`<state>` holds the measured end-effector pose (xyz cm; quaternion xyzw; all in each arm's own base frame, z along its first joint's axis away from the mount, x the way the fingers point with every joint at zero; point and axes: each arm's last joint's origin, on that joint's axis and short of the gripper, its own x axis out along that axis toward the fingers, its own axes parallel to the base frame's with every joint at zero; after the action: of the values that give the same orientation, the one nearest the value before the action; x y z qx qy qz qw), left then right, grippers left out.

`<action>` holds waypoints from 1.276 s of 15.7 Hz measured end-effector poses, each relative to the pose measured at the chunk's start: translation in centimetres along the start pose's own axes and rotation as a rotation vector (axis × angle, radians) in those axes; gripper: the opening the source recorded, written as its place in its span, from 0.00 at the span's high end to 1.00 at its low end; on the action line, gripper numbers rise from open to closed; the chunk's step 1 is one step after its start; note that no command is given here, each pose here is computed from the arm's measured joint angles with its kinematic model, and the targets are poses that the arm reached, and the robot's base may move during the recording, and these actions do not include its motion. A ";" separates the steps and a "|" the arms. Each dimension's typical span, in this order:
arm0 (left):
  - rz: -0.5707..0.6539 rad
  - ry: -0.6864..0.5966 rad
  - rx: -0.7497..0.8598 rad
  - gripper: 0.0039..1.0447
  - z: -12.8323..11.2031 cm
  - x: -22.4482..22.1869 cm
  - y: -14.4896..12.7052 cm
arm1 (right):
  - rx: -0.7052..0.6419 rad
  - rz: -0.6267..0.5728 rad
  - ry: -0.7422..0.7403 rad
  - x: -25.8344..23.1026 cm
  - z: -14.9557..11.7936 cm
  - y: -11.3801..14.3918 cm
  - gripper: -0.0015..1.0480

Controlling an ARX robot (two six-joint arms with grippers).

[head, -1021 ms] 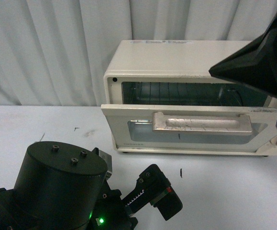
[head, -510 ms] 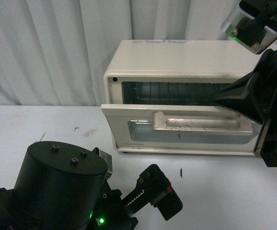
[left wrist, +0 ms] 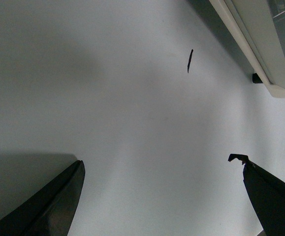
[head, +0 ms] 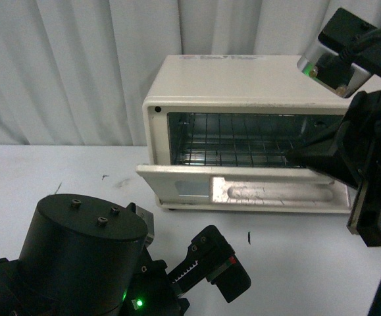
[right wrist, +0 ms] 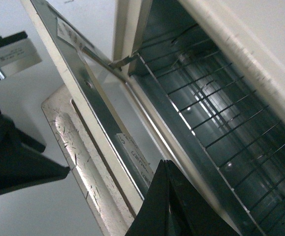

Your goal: Open oven

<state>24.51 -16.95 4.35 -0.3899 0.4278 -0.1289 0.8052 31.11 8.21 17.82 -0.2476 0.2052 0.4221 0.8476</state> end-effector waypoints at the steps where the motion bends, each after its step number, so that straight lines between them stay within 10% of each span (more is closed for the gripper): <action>1: 0.000 0.000 0.000 0.06 0.0 0.0 0.0 | 0.012 0.017 0.014 0.0 -0.2 0.2 0.98; 7: 0.001 0.000 -0.004 0.06 0.0 0.0 0.0 | 0.001 -0.019 -0.041 -1.5 0.9 -0.5 0.98; 12: 0.000 0.000 -0.004 0.06 0.0 0.0 0.0 | -0.113 -0.277 -0.146 -5.6 4.6 -2.5 0.98; 18: 0.001 0.000 -0.004 0.06 0.0 0.0 0.0 | -0.126 -0.298 -0.144 -5.9 4.7 -2.6 0.37; 20: 0.000 0.000 -0.004 0.06 0.0 0.0 0.0 | 0.028 -0.651 -0.220 -6.1 4.0 -1.9 0.50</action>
<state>24.47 -16.92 4.36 -0.3917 0.4280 -0.1281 0.8044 29.78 5.86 24.83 -0.2414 0.0283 0.1507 0.9582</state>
